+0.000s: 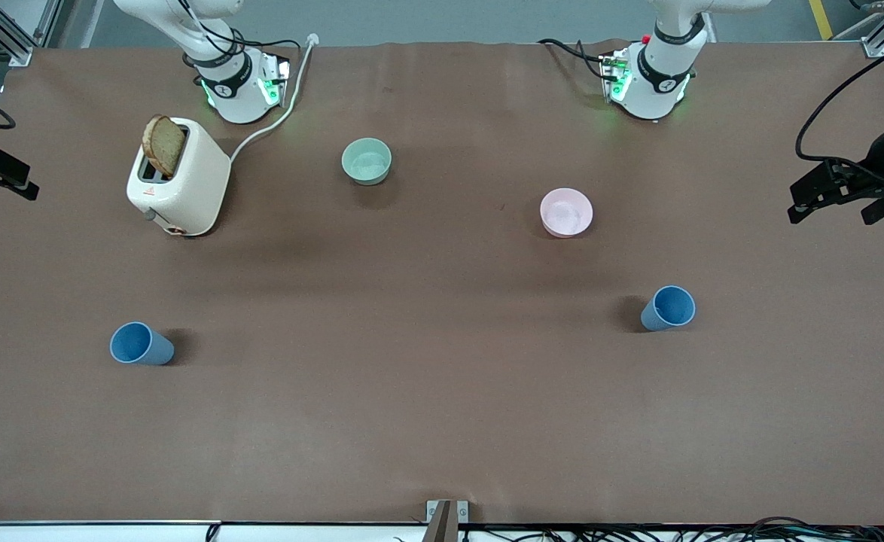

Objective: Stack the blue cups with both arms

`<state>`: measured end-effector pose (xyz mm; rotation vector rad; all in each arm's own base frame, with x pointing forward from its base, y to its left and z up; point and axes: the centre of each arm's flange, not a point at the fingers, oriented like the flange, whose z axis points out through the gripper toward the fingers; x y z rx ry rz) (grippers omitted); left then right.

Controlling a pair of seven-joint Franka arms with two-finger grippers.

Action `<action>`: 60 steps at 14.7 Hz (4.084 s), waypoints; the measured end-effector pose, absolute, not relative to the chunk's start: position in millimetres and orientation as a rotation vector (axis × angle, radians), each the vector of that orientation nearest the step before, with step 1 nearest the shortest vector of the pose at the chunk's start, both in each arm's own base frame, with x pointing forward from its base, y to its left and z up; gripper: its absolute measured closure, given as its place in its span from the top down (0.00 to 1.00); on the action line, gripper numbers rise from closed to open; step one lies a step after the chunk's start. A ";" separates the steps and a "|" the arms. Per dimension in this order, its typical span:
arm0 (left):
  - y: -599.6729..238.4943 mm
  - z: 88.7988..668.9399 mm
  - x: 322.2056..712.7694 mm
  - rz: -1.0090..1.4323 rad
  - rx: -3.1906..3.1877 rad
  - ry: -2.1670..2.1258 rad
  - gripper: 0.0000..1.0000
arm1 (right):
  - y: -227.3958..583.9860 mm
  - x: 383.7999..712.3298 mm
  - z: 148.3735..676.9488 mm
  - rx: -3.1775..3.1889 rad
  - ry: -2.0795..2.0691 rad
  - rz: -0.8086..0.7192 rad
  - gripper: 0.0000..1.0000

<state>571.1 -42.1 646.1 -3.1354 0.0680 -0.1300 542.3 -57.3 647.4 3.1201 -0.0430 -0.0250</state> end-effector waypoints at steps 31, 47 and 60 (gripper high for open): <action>-37.0 405.8 644.3 0.408 -3.136 0.012 1.00 | -148.1 676.2 386.6 3.154 -0.204 0.086 1.00; -24.4 260.8 626.9 0.286 -3.145 -0.031 0.93 | -164.9 660.8 252.2 3.285 -0.264 -0.024 0.70; -37.1 269.8 634.7 0.273 -3.153 0.001 0.06 | -164.6 670.7 282.5 3.279 -0.247 0.067 0.04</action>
